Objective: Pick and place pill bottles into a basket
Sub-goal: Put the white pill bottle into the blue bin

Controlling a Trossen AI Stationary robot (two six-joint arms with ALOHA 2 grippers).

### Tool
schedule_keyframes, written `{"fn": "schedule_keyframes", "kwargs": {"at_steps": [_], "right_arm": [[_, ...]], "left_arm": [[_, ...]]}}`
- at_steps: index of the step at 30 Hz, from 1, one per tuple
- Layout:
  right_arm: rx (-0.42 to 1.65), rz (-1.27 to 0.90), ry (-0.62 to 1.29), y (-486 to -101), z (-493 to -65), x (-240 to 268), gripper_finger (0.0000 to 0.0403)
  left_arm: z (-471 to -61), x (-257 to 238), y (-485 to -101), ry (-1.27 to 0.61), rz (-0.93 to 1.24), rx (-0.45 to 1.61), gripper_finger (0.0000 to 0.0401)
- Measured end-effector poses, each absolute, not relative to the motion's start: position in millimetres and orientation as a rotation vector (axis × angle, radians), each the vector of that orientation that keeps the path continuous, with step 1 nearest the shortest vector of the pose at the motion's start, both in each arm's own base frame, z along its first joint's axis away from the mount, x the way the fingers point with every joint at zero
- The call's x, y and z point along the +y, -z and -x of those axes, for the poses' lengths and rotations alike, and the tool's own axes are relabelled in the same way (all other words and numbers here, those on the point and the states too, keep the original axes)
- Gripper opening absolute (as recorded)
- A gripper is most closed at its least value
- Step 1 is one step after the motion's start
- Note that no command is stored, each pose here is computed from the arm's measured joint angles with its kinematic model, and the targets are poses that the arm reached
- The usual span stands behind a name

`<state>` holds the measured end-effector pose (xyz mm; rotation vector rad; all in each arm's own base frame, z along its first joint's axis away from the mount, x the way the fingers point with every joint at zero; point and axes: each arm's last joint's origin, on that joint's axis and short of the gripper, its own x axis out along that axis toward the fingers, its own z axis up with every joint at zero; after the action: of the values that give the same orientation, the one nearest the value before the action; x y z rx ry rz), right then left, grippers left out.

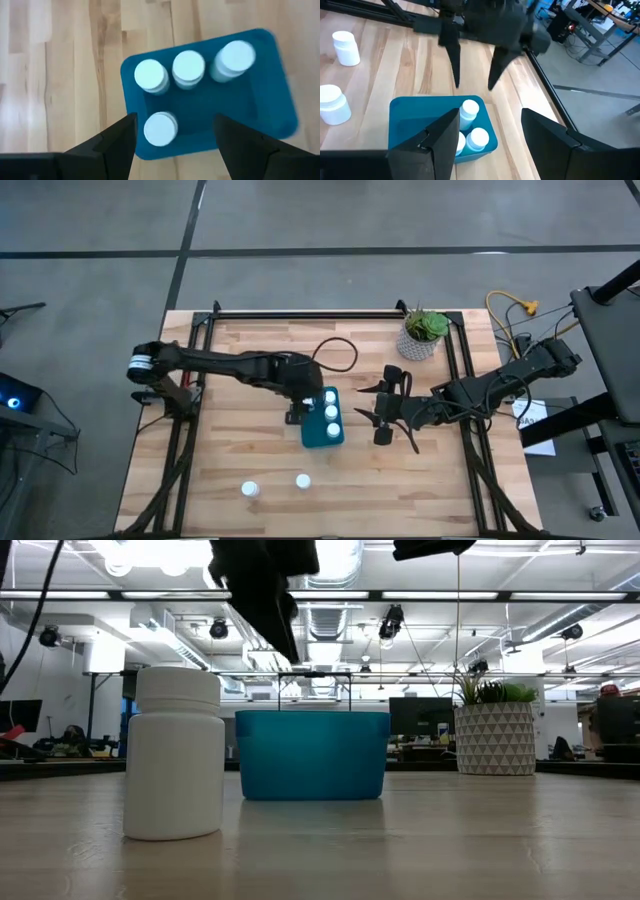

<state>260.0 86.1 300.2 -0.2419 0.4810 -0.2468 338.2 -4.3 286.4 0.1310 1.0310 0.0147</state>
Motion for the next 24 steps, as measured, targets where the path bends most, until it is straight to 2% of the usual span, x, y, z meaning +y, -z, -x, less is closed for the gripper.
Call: {"fn": "schedule_keyframes", "kwargs": {"at_steps": [12,24], "right_arm": [[0.476,0.235,0.247,-300,-260,86,0.0206],[0.474,0.241,0.236,-300,-259,89,0.0206]], "left_arm": [[-303,-42,-314,0.066,-0.131,1.001,0.0240],[-284,-77,-314,0.135,-0.125,1.068,0.0240]]}}
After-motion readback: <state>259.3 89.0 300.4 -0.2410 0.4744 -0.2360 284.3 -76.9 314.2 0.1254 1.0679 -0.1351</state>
